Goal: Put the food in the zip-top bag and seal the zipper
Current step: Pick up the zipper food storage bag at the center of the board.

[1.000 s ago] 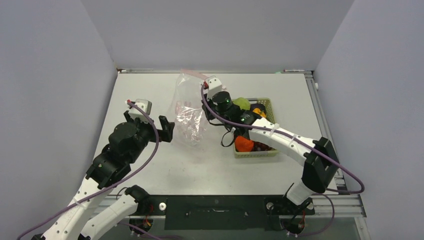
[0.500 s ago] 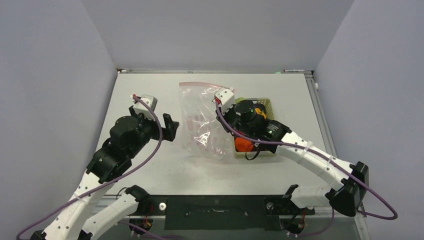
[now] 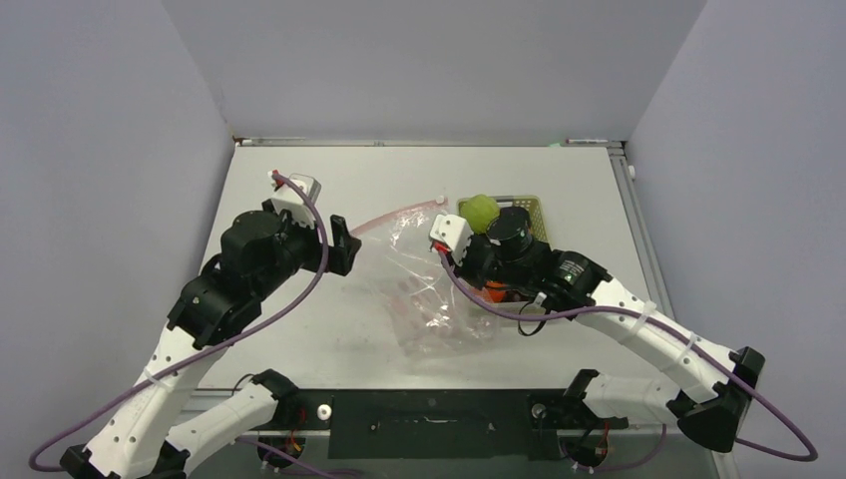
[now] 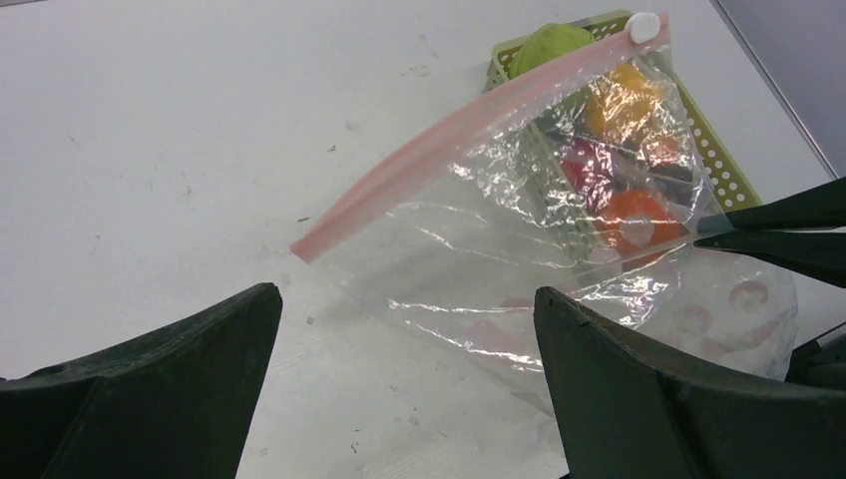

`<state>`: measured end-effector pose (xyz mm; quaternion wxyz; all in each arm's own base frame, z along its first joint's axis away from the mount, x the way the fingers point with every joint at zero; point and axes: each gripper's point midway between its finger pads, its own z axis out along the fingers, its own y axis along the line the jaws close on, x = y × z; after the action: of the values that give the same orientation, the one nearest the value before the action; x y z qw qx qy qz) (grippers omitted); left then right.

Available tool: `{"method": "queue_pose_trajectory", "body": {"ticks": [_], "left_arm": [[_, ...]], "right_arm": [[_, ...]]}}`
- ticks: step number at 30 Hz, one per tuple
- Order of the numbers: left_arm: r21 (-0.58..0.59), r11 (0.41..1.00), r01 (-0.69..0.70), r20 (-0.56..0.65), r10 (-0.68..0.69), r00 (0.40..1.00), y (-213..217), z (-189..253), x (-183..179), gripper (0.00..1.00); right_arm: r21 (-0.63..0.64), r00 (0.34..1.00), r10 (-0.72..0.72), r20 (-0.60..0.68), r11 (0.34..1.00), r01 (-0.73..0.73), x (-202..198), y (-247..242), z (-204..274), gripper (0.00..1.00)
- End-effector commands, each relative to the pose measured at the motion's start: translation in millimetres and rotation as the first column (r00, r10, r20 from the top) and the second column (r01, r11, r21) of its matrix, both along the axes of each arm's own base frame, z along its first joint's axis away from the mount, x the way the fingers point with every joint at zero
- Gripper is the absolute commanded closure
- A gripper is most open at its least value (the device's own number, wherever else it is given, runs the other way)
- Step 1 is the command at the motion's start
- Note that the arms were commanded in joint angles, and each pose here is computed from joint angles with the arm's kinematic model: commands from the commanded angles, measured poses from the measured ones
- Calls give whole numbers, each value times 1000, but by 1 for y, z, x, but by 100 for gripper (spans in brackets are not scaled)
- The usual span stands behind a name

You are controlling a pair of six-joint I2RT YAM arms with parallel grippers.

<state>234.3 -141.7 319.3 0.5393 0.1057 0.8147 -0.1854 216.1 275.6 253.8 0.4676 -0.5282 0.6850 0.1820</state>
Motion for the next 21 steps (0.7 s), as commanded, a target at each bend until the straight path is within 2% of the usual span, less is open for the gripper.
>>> {"method": "queue_pose_trajectory", "body": {"ticks": [1, 4, 10, 21], "left_arm": [[-7, 1000, 0, -22, -1, 1000, 3, 9, -7, 4], [5, 1000, 12, -44, -12, 999, 3, 5, -9, 4], [8, 999, 46, -82, -45, 996, -3, -8, -13, 4], [29, 994, 102, -165, -96, 982, -9, -42, -23, 4]], "right_arm": [[-34, 982, 173, 81, 985, -170, -24, -5, 10, 95], [-79, 959, 264, 102, 963, -257, -35, -9, 8, 95], [-114, 933, 341, 116, 938, -328, -47, -15, 11, 95], [-106, 870, 467, 157, 884, -455, -73, -20, 29, 95]]}}
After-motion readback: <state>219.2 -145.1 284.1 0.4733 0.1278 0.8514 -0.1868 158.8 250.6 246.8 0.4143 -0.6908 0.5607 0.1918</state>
